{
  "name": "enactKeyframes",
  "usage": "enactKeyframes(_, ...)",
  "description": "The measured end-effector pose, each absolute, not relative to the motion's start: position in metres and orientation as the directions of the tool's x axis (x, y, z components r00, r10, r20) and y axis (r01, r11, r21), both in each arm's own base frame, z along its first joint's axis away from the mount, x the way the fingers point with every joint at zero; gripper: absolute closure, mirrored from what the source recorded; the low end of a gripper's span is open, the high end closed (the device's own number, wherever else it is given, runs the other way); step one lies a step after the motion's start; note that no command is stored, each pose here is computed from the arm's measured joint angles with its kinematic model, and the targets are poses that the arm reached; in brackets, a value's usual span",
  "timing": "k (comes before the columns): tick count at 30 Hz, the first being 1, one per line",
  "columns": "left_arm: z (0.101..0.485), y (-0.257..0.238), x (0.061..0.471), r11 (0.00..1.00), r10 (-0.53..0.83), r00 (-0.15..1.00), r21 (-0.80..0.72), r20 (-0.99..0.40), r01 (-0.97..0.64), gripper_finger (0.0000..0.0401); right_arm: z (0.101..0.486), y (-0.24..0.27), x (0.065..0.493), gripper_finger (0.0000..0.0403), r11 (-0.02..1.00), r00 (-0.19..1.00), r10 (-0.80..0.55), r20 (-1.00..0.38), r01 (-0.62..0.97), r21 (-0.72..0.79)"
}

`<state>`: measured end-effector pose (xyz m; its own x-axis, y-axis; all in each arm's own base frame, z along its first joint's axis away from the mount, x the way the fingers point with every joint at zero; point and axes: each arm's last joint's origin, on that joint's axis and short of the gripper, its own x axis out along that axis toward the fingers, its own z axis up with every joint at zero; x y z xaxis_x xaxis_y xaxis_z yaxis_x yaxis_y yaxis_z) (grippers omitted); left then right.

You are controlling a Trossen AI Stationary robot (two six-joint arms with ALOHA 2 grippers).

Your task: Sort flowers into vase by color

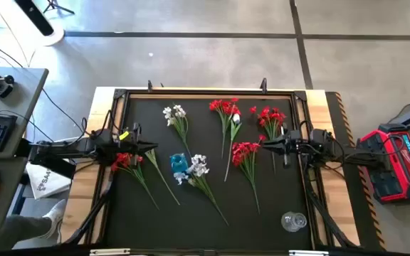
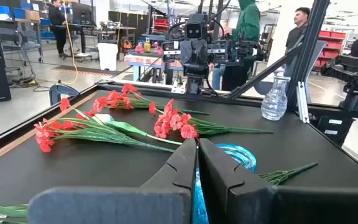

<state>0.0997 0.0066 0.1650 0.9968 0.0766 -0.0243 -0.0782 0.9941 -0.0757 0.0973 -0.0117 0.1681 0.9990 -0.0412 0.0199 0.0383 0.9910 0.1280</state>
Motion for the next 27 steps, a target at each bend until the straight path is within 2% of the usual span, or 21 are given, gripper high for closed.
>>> enactKeyframes(27,0.1649,0.0066,0.0997,0.994,0.077,0.997,-0.076,-0.025,-0.078,0.0394,0.1682,-0.0117,0.0973,0.04,0.991,0.999,-0.041,0.02,0.038,0.128)
